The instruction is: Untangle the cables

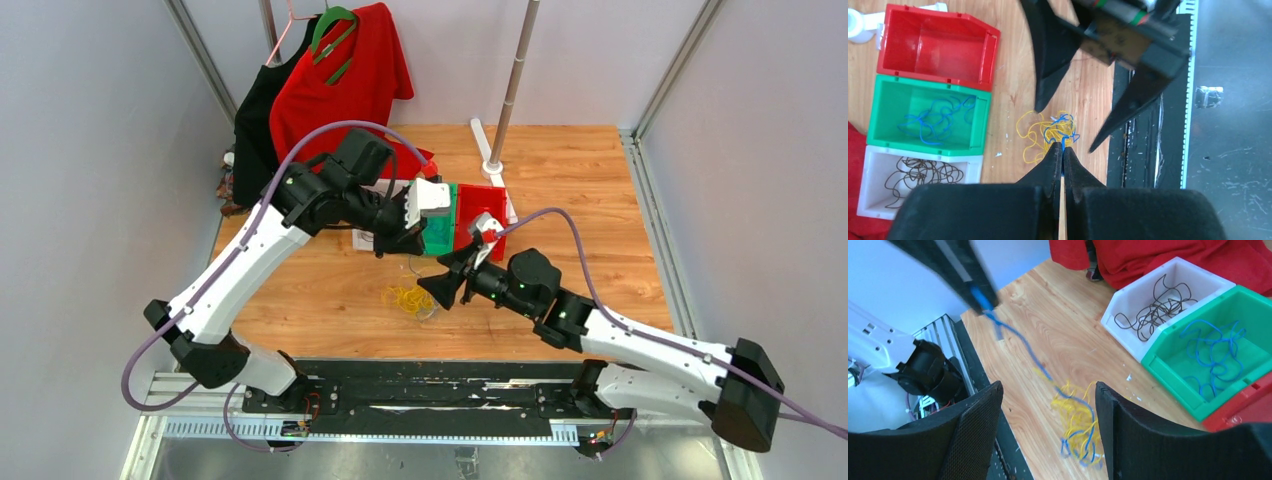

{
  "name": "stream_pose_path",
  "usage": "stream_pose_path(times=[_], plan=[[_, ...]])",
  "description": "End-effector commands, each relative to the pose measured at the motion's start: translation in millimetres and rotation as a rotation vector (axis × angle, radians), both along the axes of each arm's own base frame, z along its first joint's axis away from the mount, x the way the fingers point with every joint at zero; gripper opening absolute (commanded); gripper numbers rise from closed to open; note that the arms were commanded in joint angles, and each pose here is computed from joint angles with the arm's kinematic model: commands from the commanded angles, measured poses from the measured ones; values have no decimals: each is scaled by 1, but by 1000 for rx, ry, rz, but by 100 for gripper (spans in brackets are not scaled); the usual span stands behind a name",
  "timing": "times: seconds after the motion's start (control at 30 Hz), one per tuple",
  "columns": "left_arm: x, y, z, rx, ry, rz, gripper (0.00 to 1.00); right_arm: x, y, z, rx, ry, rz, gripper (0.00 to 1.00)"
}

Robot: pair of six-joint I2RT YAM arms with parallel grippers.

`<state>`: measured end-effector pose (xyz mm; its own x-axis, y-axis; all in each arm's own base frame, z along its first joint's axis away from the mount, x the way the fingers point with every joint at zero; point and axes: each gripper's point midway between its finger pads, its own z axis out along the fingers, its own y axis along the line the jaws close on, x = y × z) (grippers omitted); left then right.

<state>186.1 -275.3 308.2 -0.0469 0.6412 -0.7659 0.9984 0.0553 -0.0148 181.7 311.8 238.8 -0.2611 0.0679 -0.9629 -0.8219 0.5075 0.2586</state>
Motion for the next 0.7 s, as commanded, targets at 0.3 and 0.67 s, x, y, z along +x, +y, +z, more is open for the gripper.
stream_pose_path(times=[0.3, 0.67], plan=[[-36, 10, 57, -130, 20, -24, 0, 35, 53, 43, 195, 23, -53, 49], [-46, 12, 109, -238, -48, -37, 0, 43, 50, -40, 124, 186, -140, 30]])
